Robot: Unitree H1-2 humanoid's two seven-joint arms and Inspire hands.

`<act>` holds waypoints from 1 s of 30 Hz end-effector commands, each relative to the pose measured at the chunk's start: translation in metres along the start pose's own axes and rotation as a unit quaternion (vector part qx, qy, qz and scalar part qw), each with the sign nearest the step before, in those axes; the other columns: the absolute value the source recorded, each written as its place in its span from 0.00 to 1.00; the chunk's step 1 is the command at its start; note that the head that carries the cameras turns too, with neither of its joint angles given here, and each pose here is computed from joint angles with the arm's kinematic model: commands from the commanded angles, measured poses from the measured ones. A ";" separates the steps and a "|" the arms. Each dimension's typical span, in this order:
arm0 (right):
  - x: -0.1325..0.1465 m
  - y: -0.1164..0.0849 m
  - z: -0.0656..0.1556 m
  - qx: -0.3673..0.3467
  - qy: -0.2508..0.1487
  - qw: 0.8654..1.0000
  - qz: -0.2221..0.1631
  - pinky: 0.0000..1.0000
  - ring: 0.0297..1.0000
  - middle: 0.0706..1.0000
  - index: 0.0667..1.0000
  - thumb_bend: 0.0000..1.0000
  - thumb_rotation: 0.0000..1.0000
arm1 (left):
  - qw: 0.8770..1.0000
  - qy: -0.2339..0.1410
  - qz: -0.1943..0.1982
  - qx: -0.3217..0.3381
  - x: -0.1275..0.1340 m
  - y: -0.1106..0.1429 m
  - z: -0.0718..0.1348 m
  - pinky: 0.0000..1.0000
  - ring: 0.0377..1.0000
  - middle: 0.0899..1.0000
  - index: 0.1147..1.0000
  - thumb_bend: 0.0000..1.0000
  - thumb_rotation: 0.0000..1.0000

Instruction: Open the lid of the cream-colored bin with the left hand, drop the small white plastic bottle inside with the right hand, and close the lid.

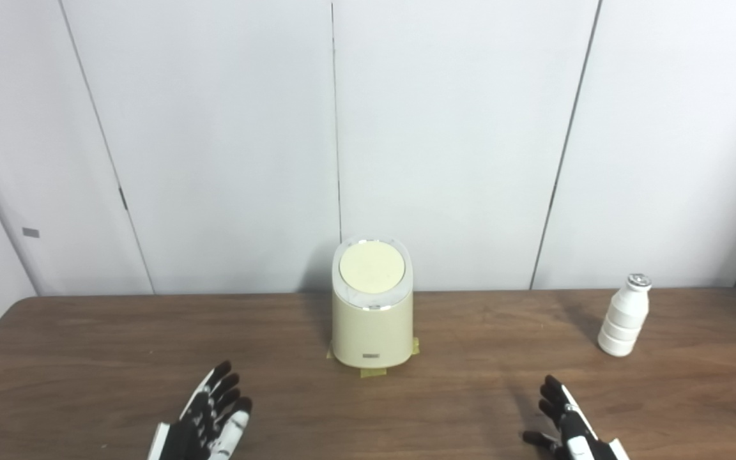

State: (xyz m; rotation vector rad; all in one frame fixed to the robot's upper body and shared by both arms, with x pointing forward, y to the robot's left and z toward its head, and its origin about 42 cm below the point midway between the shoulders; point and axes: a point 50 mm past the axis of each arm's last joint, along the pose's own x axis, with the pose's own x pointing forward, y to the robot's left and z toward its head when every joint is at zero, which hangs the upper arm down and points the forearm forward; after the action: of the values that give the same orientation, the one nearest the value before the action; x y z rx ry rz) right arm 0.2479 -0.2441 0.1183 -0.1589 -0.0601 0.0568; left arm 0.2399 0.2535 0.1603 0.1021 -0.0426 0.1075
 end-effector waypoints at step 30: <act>0.013 0.012 0.005 -0.028 -0.007 1.000 0.007 0.76 0.91 0.94 0.96 0.55 0.88 | 0.975 -0.143 -0.081 0.151 0.131 -0.034 0.149 0.81 0.85 0.86 0.90 0.81 0.30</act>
State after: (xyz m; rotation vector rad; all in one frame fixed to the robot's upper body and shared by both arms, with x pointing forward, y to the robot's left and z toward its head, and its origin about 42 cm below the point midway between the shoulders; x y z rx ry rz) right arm 0.2560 -0.2368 0.1178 -0.2228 -0.0600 0.0516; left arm 0.3595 0.2246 0.2856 0.4051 -0.2350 -0.0690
